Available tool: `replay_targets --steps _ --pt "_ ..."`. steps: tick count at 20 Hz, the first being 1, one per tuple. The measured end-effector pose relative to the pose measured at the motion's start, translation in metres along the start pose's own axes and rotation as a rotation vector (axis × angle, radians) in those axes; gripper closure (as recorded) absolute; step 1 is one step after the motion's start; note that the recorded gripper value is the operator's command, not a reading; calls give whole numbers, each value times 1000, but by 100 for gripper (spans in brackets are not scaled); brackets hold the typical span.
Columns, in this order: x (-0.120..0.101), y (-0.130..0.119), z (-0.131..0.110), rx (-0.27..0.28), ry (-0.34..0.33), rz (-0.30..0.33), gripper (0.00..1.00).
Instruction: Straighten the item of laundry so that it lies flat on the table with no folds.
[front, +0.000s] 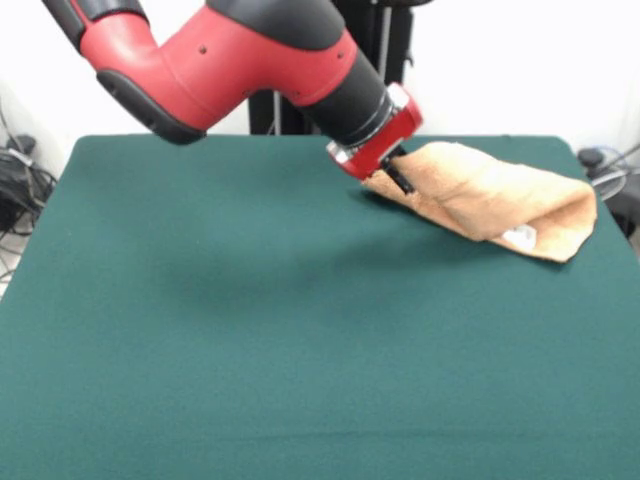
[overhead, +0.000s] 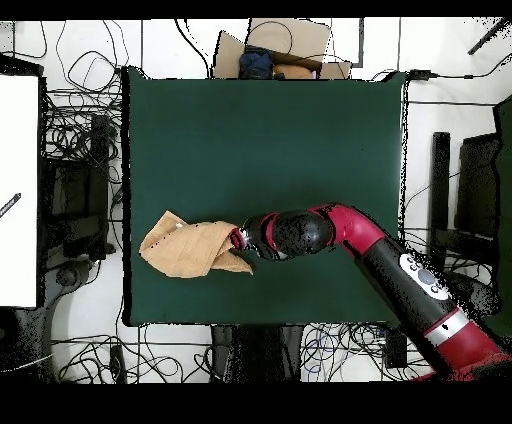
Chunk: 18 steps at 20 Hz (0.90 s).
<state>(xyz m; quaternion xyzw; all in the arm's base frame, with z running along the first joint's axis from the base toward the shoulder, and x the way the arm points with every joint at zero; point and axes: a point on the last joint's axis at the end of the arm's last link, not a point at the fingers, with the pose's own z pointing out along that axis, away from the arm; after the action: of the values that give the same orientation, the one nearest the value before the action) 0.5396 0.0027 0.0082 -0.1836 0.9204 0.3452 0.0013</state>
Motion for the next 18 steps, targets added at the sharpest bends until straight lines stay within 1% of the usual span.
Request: replay_targets --steps 8,18 --pt "-13 -17 2 -24 -29 12 100" --pt "-16 -23 1 -16 -38 19 100"
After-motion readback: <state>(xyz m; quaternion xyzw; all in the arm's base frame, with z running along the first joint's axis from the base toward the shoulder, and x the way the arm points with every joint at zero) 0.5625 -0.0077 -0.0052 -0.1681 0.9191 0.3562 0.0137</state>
